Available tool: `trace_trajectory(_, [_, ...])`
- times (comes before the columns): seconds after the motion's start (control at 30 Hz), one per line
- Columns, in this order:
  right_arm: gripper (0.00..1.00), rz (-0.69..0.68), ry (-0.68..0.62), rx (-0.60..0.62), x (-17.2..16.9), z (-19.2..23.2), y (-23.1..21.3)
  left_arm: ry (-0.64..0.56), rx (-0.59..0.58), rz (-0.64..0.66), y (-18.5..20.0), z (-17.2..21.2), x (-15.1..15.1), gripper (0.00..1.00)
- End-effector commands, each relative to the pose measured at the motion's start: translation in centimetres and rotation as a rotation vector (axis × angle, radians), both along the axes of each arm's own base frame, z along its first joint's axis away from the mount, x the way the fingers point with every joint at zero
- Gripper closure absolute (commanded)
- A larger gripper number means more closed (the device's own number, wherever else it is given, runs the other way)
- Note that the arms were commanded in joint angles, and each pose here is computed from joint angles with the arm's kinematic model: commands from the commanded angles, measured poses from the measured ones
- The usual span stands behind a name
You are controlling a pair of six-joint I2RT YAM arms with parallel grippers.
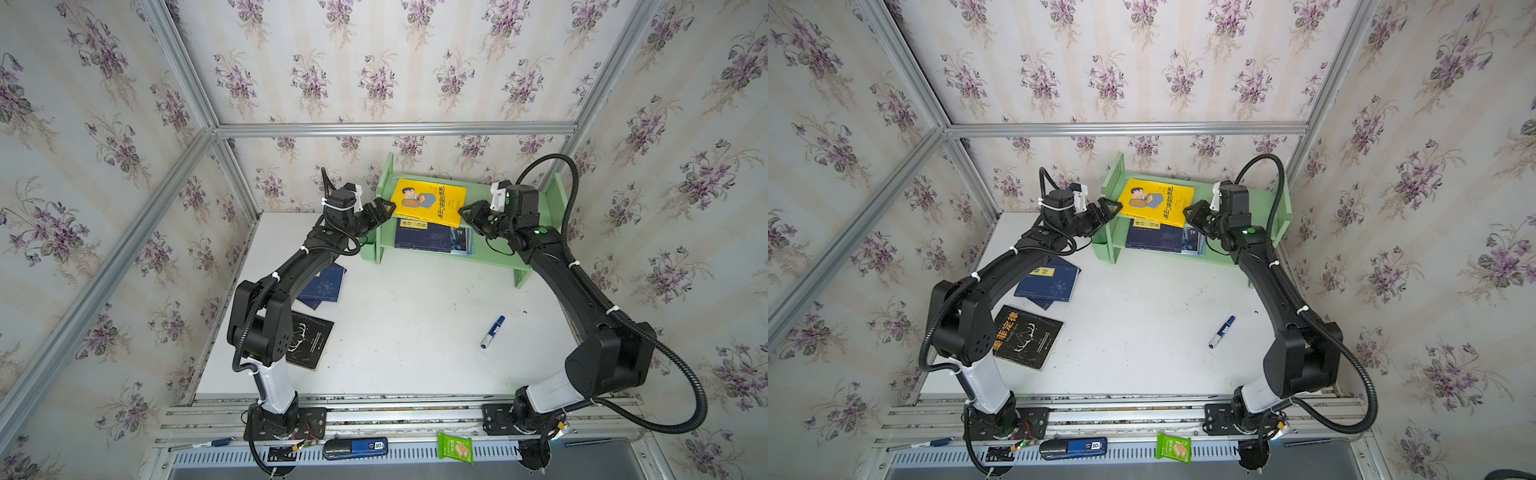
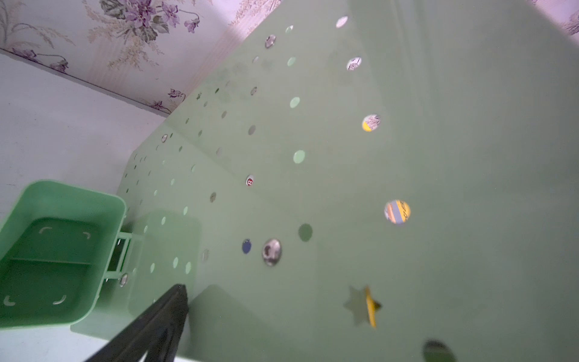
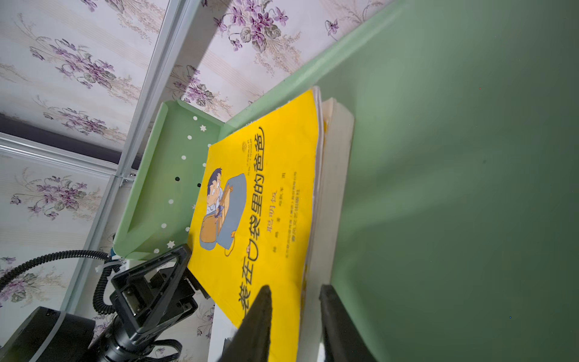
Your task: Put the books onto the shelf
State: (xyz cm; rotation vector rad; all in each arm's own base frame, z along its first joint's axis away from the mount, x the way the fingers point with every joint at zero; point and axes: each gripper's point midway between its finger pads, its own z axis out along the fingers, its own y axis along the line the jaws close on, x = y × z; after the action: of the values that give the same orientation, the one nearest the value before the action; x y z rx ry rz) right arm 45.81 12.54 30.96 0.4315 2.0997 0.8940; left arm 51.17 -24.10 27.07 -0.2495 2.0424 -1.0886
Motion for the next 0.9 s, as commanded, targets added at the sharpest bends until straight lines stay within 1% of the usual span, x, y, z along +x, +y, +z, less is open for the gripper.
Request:
trace_trajectory(0.0, [0.7,0.015,-0.014,0.0,0.4,0.3,0.3,0.037,0.011,-0.005,0.0,-1.0,-0.1,0.03])
trace_trajectory(0.13, [0.72,0.019,-0.009,0.015,0.8,-0.1,0.5,0.041,0.007,-0.012,-0.2,-1.1,-0.2,0.03])
trace_trajectory(0.23, [0.77,0.029,-0.021,0.026,1.2,0.1,0.8,0.044,0.004,-0.016,-0.3,-1.2,-0.2,0.03])
trace_trajectory(0.37, [0.81,0.032,-0.031,0.029,1.5,0.4,0.9,0.045,0.004,-0.018,-0.3,-1.2,-0.3,0.03])
trace_trajectory(0.87, [0.81,0.023,-0.032,0.031,2.6,0.3,0.9,0.029,0.007,-0.026,-0.2,-0.6,-0.9,0.03])
